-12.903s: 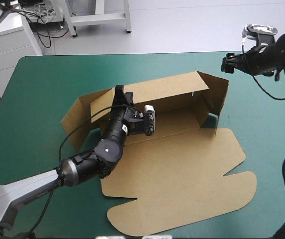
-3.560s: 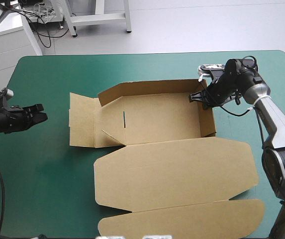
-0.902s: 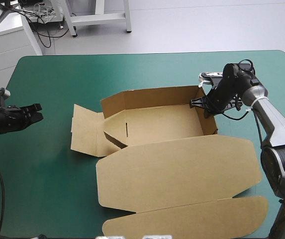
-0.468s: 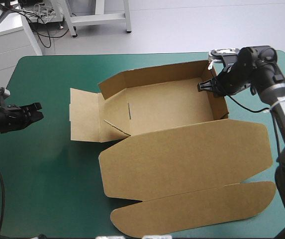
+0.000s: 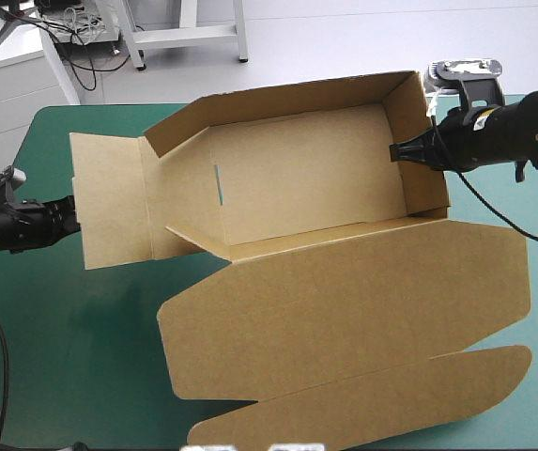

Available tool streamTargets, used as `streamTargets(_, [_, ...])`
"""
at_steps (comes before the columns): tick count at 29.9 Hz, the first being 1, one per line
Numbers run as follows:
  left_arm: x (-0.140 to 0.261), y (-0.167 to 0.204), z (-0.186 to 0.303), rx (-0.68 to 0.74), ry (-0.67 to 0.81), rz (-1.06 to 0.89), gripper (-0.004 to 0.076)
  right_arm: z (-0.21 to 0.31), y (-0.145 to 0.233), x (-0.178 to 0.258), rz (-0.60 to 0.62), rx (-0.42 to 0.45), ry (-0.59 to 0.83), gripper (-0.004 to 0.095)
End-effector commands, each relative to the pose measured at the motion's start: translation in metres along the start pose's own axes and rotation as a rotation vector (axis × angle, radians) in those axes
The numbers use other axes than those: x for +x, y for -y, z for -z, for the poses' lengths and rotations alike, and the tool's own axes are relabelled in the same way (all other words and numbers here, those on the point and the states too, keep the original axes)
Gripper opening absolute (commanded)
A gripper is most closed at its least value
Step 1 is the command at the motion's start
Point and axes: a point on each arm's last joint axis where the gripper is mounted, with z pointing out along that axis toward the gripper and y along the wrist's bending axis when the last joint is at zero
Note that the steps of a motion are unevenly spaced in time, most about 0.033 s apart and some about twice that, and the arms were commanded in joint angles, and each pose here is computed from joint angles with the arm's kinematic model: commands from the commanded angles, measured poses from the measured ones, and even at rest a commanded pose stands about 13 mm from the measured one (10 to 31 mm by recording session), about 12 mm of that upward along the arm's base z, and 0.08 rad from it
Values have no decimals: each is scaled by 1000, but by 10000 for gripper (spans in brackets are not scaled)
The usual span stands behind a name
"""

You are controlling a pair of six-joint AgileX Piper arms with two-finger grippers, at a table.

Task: Fold the box

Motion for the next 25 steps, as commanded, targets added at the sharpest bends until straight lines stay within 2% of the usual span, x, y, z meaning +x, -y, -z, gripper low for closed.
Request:
streamTargets(1, [-3,18,13,81,31,-11,-10,24,-11,-5,64,-79,96,-20])
streamTargets(5, [-2,19,13,89,20,-37,-10,21,-16,-5,87,-131,90,-20])
streamTargets(10, [-1,20,13,99,7,-87,20,21,-16,-6,93,-136,99,-20])
streamTargets(13, [0,20,13,107,-4,-100,127,21,-16,-6,93,-136,99,-20])
streamTargets(18, [2,22,13,121,-23,-104,460,21,-16,-6,90,-137,98,-20])
streamTargets(20, [3,24,11,127,-32,-99,545,20,-16,-6,84,-139,96,-20])
streamTargets(25, [12,43,-5,149,-107,-174,554,15,-17,-7,63,-161,86,-20])
